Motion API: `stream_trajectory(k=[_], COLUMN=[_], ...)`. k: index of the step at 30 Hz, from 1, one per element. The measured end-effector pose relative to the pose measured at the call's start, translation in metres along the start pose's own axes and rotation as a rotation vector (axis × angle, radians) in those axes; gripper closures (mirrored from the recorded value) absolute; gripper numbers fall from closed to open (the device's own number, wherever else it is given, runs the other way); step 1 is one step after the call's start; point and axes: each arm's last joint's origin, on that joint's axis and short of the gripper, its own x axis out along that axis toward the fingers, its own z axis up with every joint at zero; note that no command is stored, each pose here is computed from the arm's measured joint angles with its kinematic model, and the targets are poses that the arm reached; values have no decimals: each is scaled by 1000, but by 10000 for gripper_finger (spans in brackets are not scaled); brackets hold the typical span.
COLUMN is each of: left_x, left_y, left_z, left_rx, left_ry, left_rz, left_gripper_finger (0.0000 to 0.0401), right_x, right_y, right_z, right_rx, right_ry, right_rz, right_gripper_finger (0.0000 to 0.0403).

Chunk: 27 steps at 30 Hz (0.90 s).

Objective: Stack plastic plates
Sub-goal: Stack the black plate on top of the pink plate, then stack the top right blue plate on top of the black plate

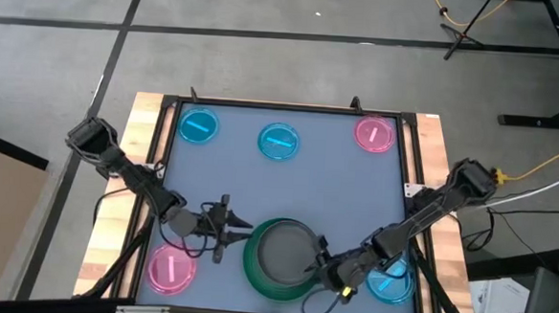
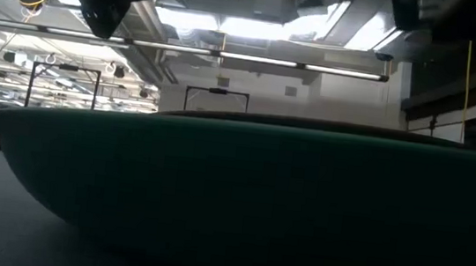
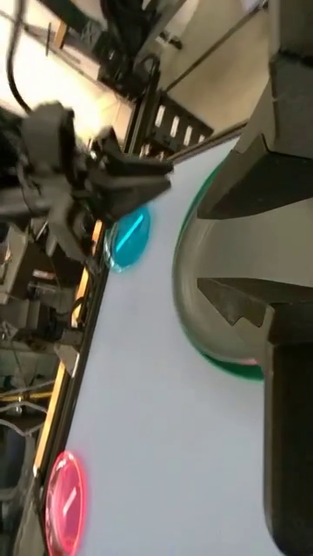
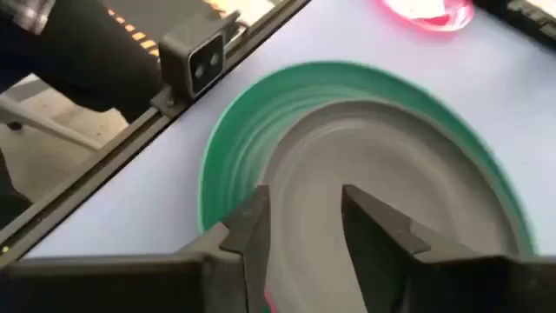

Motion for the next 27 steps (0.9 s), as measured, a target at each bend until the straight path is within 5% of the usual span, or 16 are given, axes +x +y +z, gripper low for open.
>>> stream_trajectory(k=[12,20,27], left_x=[34,50,50], left_y=[71,128,170], left_z=[19,37,54], left_rx=[-31,59,112], left_ry=[48,274,374], left_rz=[160,237,354], left_gripper_finger=[289,289,259], right_x=[-36,-42,-40], right_y=[-41,-83,-85], right_z=[-4,-36,-61], right_rx=[24,140,229], right_ry=[99,116,62], right_rz=[-5,54,42], right_gripper_finger=[267,267,267])
